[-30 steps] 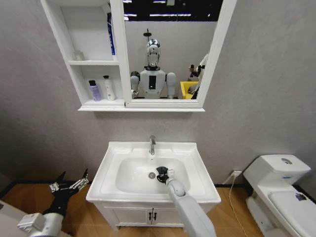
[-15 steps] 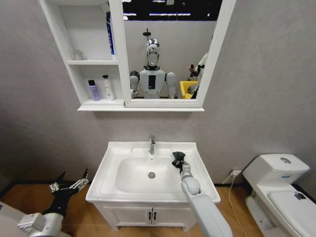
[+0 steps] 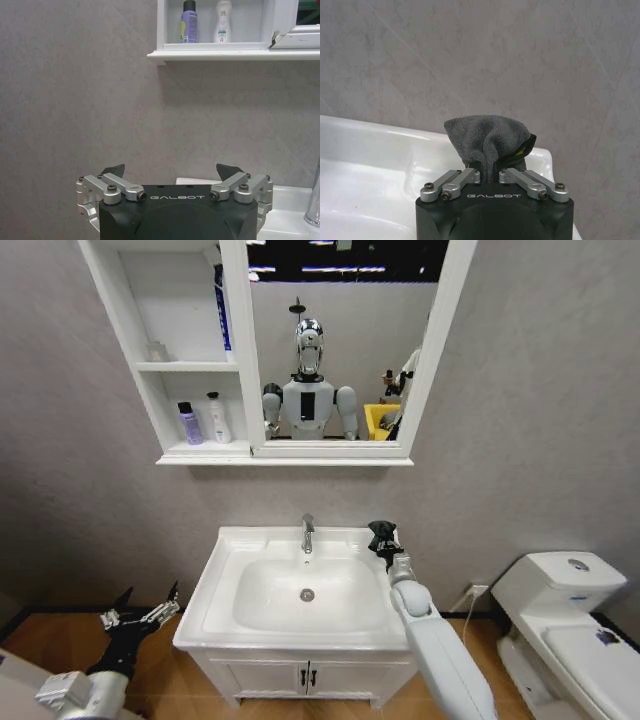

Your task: Move facial cleanser and shampoo from washbasin to cabinet, then wipe washbasin with towel.

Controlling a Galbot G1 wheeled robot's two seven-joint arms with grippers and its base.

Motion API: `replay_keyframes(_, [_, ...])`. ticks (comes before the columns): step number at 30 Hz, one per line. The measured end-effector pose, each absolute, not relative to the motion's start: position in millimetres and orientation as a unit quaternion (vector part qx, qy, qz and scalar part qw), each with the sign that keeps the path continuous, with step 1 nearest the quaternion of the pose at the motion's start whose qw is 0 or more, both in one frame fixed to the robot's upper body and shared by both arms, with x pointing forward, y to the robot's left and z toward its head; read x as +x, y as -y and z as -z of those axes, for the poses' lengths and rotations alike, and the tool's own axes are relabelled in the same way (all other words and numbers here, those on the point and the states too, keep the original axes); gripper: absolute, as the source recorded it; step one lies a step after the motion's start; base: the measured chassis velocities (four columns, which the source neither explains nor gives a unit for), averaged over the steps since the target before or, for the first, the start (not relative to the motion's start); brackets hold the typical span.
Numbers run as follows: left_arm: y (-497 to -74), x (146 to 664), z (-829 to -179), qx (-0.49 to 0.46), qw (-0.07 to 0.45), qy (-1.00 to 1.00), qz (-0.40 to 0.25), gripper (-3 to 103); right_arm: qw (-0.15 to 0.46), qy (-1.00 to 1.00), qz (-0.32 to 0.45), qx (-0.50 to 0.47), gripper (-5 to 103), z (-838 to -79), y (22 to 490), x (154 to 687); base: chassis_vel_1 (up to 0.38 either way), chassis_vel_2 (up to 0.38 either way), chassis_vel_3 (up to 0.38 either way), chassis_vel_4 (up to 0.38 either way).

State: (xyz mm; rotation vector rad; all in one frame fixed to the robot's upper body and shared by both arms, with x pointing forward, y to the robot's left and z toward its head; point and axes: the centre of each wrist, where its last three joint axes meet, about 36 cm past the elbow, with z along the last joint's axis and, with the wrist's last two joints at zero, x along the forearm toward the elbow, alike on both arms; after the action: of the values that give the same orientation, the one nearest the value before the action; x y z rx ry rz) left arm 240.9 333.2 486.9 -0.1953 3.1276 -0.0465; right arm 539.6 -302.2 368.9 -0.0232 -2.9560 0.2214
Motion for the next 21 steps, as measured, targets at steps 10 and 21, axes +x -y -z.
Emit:
replay_keyframes(10, [-333, 241, -487, -0.062, 0.004, -0.998, 0.015, 100, 0.106, 0.989, -0.099, -0.03, 47, -353, 300, 559, 0.0, 0.0, 0.0, 0.0])
replay_keyframes(21, [-333, 241, -487, -0.062, 0.004, -0.998, 0.015, 100, 0.069, 0.989, -0.119, -0.048, 91, -359, 299, 539, 0.0, 0.0, 0.0, 0.0])
